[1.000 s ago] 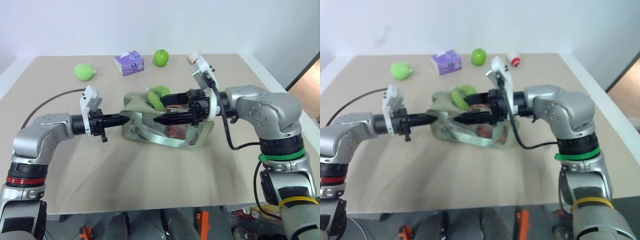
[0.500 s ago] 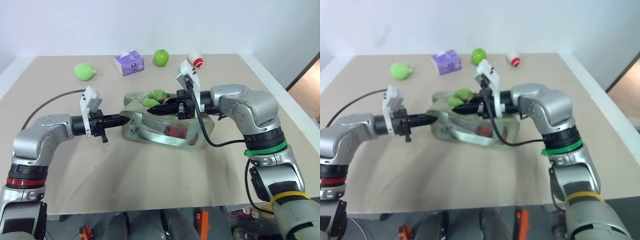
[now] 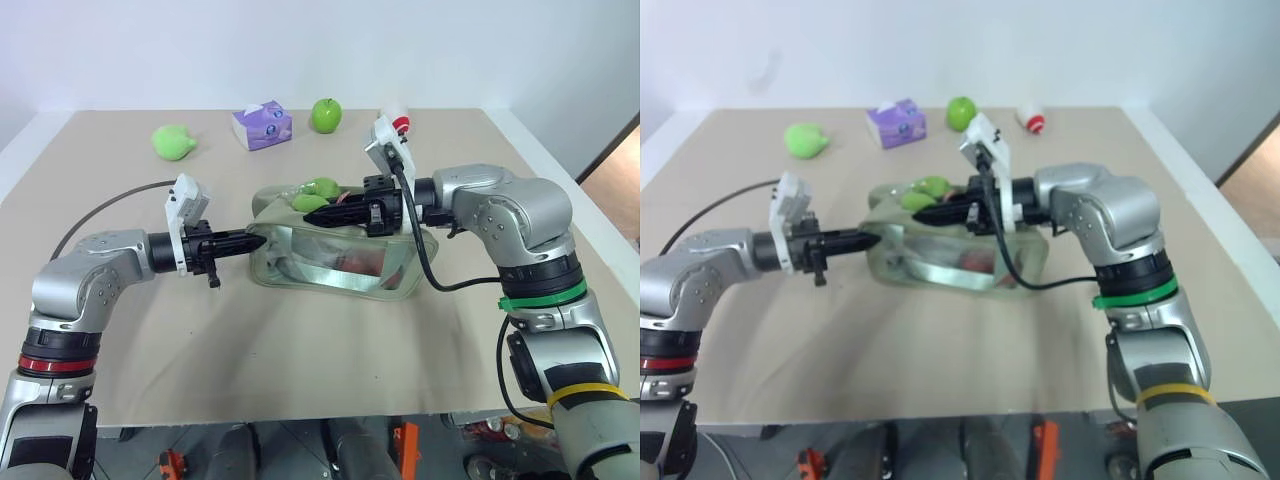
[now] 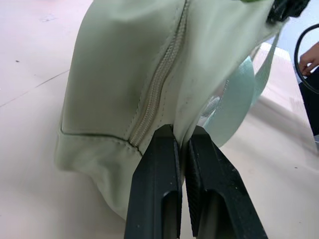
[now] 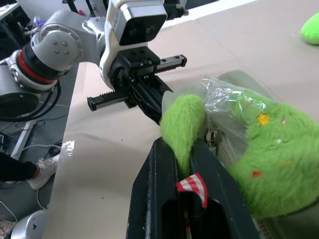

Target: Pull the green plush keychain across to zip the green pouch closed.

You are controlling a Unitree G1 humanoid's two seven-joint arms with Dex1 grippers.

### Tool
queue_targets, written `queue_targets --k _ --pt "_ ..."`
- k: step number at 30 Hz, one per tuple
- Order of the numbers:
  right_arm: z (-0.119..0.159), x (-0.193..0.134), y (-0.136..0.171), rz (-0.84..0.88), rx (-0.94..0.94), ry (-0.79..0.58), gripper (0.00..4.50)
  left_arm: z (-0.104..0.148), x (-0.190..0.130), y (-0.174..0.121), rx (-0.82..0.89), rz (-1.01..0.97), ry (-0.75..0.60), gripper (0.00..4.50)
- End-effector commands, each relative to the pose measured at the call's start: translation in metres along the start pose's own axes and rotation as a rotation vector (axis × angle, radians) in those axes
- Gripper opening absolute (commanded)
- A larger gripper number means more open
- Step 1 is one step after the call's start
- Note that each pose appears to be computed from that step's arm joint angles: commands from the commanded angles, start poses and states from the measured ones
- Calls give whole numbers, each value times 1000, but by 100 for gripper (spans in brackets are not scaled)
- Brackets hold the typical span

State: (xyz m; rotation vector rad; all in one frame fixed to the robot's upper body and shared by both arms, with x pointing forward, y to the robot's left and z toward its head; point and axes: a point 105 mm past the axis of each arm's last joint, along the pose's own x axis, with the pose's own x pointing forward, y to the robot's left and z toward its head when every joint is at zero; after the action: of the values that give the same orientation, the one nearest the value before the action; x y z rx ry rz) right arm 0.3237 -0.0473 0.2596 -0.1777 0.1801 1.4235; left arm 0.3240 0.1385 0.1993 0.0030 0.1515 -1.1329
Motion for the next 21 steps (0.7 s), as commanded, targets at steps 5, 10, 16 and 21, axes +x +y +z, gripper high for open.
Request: queue_targets --k 5,10,16,21 --pt "32 -19 12 18 -112 -124 205 5 -2 4 15 14 -7 0" --pt "26 -17 4 -12 -92 -96 308 6 -4 4 20 18 -5 0" --pt "25 -17 4 -6 -93 -94 308 6 -4 4 23 21 -6 0" --pt "24 -16 6 14 -88 -85 308 5 -4 4 23 20 -6 0"
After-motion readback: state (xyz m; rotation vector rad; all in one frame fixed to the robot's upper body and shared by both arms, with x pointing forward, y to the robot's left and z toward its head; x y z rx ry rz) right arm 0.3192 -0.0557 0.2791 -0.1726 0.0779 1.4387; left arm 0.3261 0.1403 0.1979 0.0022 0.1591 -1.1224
